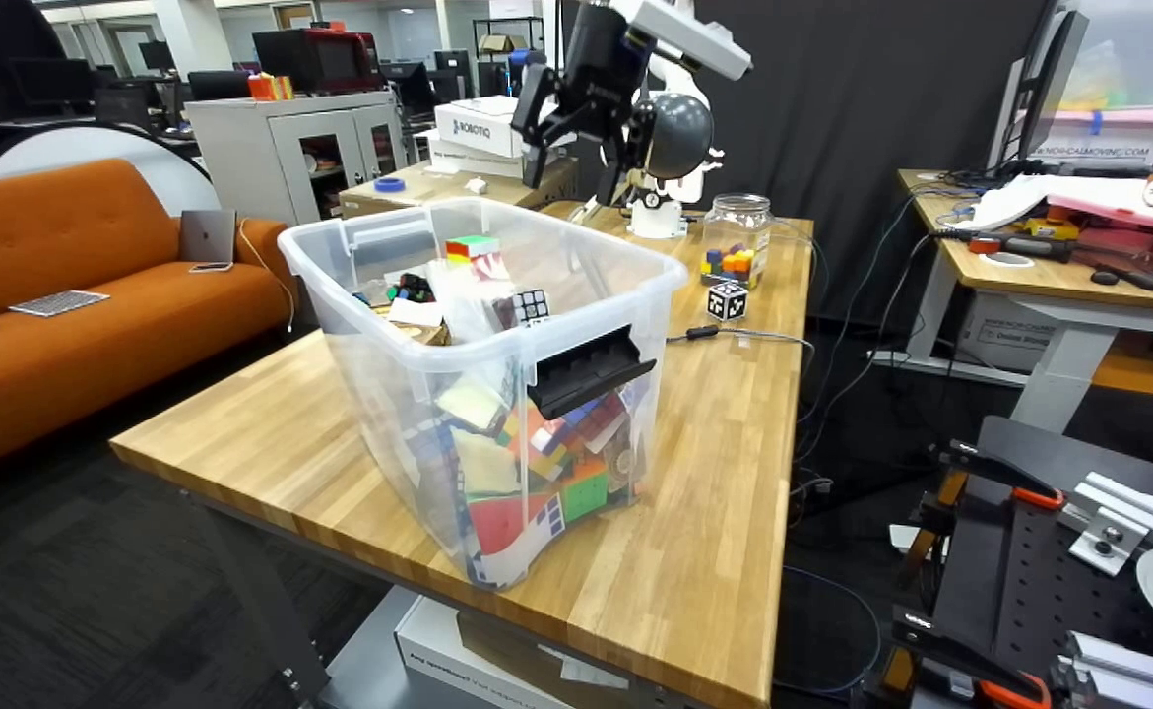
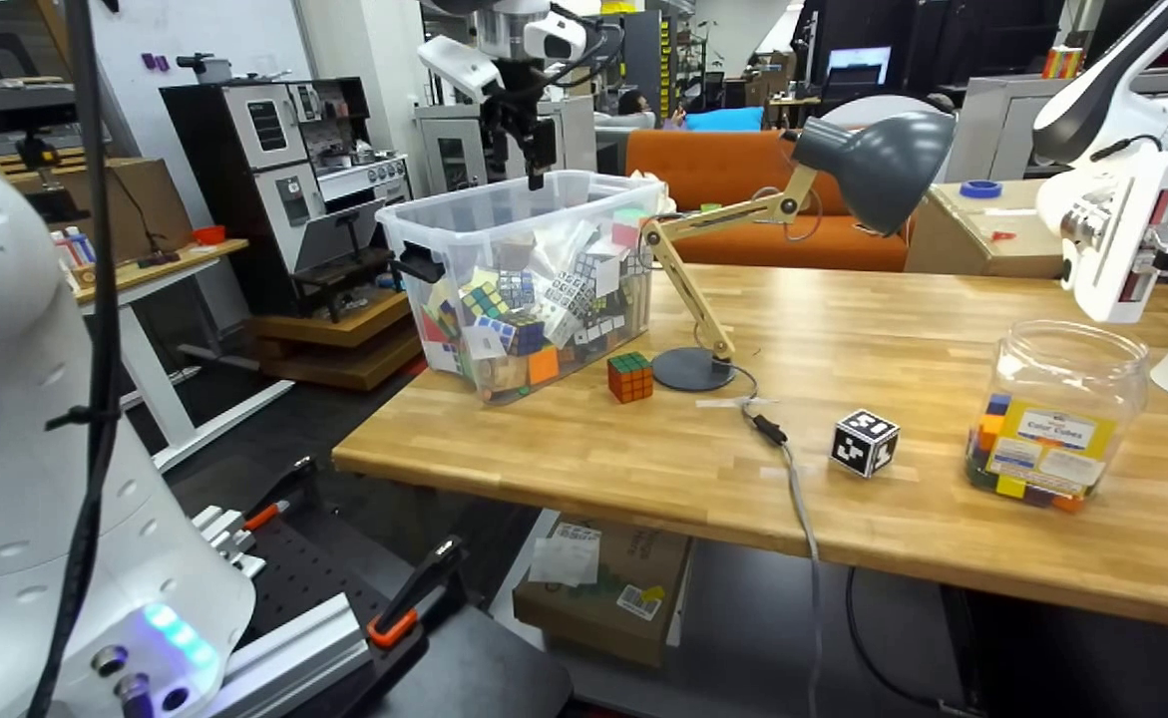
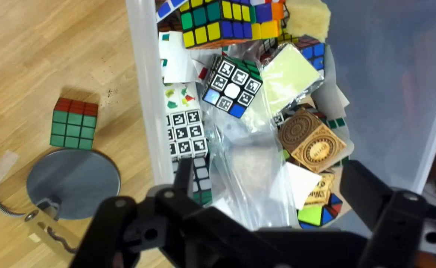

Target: Pick the Rubik's cubes and put them in the plastic box

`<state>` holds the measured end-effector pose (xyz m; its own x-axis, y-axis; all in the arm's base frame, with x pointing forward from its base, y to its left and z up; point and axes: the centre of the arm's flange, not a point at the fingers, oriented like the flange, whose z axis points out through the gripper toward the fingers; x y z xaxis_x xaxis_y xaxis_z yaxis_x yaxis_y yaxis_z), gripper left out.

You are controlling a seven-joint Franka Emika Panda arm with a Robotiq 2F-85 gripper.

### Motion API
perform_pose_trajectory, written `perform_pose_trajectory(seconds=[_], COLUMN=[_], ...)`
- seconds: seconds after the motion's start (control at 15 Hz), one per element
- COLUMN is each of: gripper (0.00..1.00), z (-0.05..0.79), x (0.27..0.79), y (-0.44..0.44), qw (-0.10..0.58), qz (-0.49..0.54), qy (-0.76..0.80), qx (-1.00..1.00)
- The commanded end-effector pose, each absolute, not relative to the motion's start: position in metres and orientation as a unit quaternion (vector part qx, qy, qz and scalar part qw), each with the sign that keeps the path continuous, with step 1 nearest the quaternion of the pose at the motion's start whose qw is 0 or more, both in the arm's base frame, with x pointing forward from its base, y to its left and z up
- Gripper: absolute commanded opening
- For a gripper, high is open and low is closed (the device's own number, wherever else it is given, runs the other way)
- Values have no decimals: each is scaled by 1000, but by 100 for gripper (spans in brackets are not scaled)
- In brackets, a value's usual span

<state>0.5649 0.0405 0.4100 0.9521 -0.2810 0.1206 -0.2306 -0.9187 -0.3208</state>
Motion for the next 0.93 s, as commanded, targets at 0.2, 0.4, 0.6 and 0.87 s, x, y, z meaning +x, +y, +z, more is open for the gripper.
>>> perform_pose_trajectory(seconds=[0.2,0.4,0.6,0.87], gripper=[100,100,100,100], z=[423,400,358,323], x=[542,539,543,539], y=[-33,-78,-112,-125], qw=[162,145,124,109], qz=[-130,-134,-124,-101], qy=[256,346,421,439], qx=[-944,-917,-890,-886])
